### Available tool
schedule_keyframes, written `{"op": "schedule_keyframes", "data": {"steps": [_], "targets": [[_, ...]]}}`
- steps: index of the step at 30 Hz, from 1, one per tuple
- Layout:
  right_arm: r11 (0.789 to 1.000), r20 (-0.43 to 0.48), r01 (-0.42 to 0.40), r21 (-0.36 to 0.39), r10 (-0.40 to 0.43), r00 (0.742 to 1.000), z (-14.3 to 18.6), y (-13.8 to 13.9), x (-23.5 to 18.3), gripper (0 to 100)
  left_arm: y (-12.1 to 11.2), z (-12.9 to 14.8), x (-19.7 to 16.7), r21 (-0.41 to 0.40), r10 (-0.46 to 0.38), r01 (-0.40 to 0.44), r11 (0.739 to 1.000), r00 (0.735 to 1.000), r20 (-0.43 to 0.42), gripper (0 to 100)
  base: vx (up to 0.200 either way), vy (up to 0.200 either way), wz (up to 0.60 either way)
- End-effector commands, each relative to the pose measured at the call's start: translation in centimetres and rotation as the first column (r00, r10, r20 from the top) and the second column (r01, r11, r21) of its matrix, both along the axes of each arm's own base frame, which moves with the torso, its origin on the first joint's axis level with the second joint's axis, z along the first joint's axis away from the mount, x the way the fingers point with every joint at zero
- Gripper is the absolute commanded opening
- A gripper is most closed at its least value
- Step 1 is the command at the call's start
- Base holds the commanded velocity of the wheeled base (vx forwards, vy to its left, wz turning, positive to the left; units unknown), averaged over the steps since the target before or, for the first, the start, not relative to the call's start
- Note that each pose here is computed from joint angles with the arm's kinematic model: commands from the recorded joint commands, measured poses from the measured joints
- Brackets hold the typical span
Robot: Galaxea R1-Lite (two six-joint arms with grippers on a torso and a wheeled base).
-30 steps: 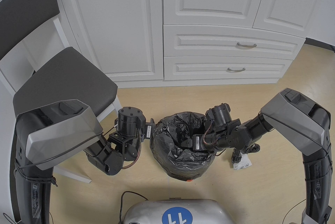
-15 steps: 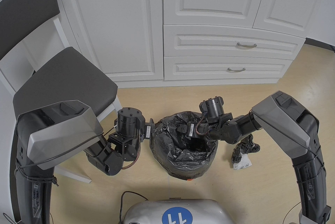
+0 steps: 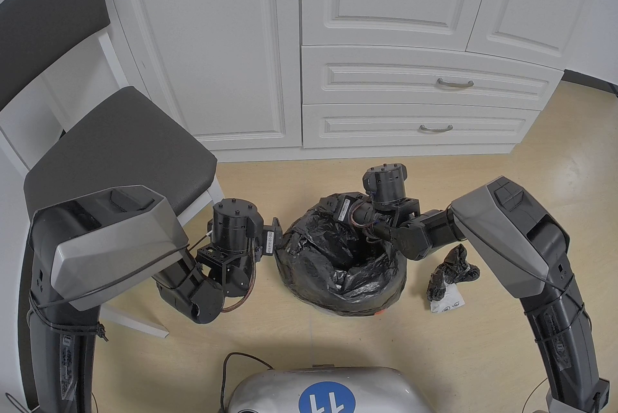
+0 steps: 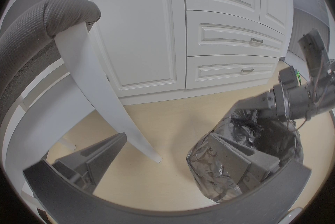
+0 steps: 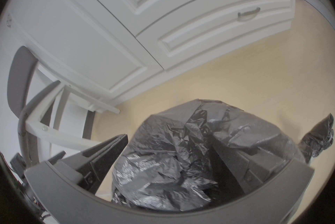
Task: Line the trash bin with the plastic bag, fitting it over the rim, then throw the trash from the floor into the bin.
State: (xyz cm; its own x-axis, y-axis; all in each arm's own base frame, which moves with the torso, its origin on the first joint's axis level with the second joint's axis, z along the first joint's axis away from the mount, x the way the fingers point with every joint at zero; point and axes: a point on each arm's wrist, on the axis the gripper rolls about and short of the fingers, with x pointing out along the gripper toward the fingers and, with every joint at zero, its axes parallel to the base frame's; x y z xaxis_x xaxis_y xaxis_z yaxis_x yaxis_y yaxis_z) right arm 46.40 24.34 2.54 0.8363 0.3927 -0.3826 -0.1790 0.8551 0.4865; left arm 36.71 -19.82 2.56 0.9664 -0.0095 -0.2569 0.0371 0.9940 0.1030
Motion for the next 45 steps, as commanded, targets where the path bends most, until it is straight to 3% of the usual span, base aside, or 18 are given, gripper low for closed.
{"op": "schedule_keyframes", "data": {"steps": [1, 5, 13, 14, 19, 22, 25, 33, 35, 36, 39, 45], "targets": [[0.999, 0.061, -0.019, 0.032, 0.017, 0.998, 0.2, 0.7, 0.3, 100, 0.1, -0.3, -0.1, 0.001, 0.001, -0.001, 1.000, 1.000, -0.006, 100, 0.000, 0.000, 0.00], [0.999, 0.079, -0.028, 0.038, 0.025, 0.997, 0.0, 1.2, 0.3, 100, 0.1, -0.3, -0.2, 0.002, 0.001, -0.001, 1.000, 1.000, -0.007, 100, 0.000, 0.000, 0.00], [0.992, 0.023, -0.079, -0.097, 0.082, 0.996, 2.5, -0.4, -2.6, 100, 0.1, -0.4, -0.6, 0.001, -0.003, 0.003, 1.000, 1.000, -0.006, 100, 0.000, 0.000, 0.00], [0.981, -0.036, -0.126, -0.148, 0.122, 0.992, 4.0, -1.1, -4.1, 100, 0.2, -0.4, -0.6, 0.000, -0.003, 0.003, 1.000, 1.000, -0.003, 100, 0.000, 0.000, 0.00], [0.961, -0.122, -0.194, -0.197, 0.173, 0.977, 5.8, -1.8, -6.7, 100, 0.4, -0.6, -1.0, 0.000, -0.002, 0.002, 1.000, 1.000, -0.003, 100, 0.000, 0.000, 0.00], [0.951, -0.148, -0.210, -0.228, 0.180, 0.972, 5.3, -2.3, -7.3, 100, 0.5, -0.7, -1.2, 0.000, -0.003, 0.003, 1.000, 1.000, -0.004, 100, 0.000, 0.000, 0.00], [0.926, -0.207, -0.249, -0.285, 0.194, 0.959, 2.7, -2.7, -7.7, 100, 0.6, -0.8, -1.4, -0.004, -0.005, 0.005, 1.000, 1.000, 0.004, 100, 0.000, 0.000, 0.00], [0.913, -0.316, -0.250, -0.321, 0.146, 0.937, -2.0, -4.5, -7.1, 100, 0.7, -0.6, -1.9, -0.013, -0.008, 0.008, 1.000, 1.000, 0.020, 100, 0.000, 0.000, 0.00], [0.913, -0.317, -0.249, -0.322, 0.143, 0.937, -2.0, -4.7, -7.1, 100, 0.7, -0.6, -1.9, -0.013, -0.008, 0.008, 1.000, 1.000, 0.020, 100, 0.000, 0.000, 0.00], [0.902, -0.324, -0.250, -0.351, 0.134, 0.937, -2.3, -6.1, -6.9, 100, 0.7, -0.7, -1.9, -0.013, -0.008, 0.008, 1.000, 1.000, 0.018, 100, 0.000, 0.000, 0.00], [0.897, -0.312, -0.235, -0.375, 0.117, 0.943, -1.3, -8.3, -6.8, 100, 0.6, -0.8, -2.0, -0.011, -0.012, 0.012, 1.000, 1.000, 0.016, 100, 0.000, 0.000, 0.00], [0.896, -0.300, -0.282, -0.342, 0.180, 0.937, 0.2, -9.3, -7.3, 100, 0.6, -0.7, -2.1, -0.014, -0.012, 0.012, 1.000, 1.000, 0.018, 100, 0.000, 0.000, 0.00]]}}
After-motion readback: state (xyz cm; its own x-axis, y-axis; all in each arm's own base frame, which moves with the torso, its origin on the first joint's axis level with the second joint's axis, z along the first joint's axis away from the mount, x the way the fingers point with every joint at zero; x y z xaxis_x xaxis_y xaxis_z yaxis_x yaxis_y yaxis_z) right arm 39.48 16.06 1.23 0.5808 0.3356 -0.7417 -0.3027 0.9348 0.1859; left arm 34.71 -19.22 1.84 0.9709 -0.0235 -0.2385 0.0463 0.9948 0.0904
